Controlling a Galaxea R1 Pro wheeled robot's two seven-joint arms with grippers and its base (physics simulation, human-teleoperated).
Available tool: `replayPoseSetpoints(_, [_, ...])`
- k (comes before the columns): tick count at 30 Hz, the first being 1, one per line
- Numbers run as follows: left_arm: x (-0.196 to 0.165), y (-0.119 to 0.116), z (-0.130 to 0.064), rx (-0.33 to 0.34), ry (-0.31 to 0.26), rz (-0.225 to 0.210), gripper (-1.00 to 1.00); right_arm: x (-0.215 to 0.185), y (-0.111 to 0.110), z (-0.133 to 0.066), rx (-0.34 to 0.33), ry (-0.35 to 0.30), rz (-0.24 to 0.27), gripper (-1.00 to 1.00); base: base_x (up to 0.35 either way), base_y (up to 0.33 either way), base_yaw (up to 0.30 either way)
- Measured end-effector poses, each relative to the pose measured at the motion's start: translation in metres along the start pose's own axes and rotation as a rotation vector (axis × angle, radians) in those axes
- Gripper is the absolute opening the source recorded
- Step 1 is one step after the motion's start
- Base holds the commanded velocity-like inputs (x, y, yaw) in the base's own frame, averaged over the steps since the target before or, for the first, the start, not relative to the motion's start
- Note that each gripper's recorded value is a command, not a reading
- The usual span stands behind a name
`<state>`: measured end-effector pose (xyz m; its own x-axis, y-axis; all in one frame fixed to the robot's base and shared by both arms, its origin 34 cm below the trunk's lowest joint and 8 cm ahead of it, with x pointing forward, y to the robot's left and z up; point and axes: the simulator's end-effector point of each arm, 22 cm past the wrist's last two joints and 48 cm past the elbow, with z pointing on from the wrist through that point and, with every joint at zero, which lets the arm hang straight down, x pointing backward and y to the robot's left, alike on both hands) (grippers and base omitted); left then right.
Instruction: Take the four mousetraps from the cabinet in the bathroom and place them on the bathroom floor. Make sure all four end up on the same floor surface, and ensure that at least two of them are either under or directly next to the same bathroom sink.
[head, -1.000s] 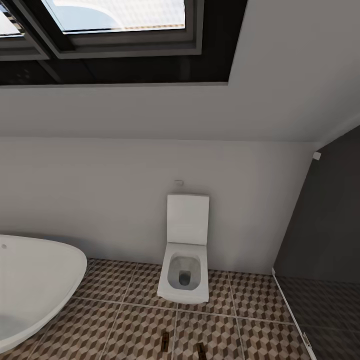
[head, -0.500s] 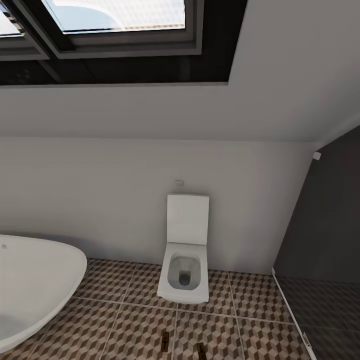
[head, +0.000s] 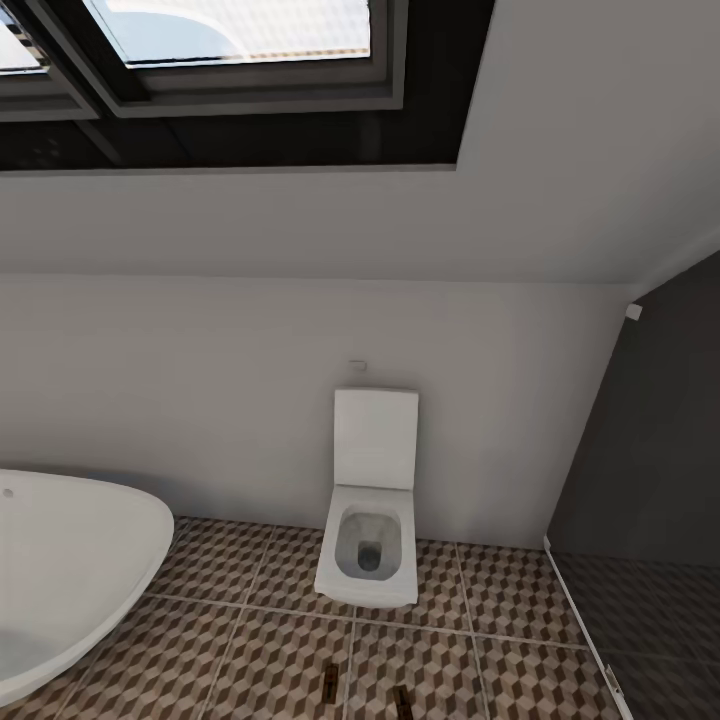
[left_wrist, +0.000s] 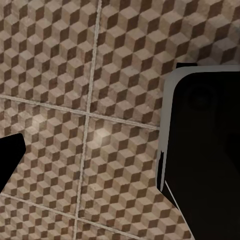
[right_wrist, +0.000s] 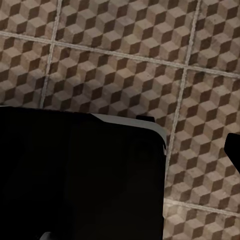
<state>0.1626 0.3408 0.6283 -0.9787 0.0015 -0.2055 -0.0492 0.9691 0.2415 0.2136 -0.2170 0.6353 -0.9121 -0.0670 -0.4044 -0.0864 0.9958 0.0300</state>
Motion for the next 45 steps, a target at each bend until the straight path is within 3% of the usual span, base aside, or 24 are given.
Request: replayPoseSetpoints(45, [0.0,0.0,0.0,0.0,0.0,0.0,1.0,-0.0006,0.0,0.0002,0.0,-0.001,0.0,1.0,0.0,0.0,0.0])
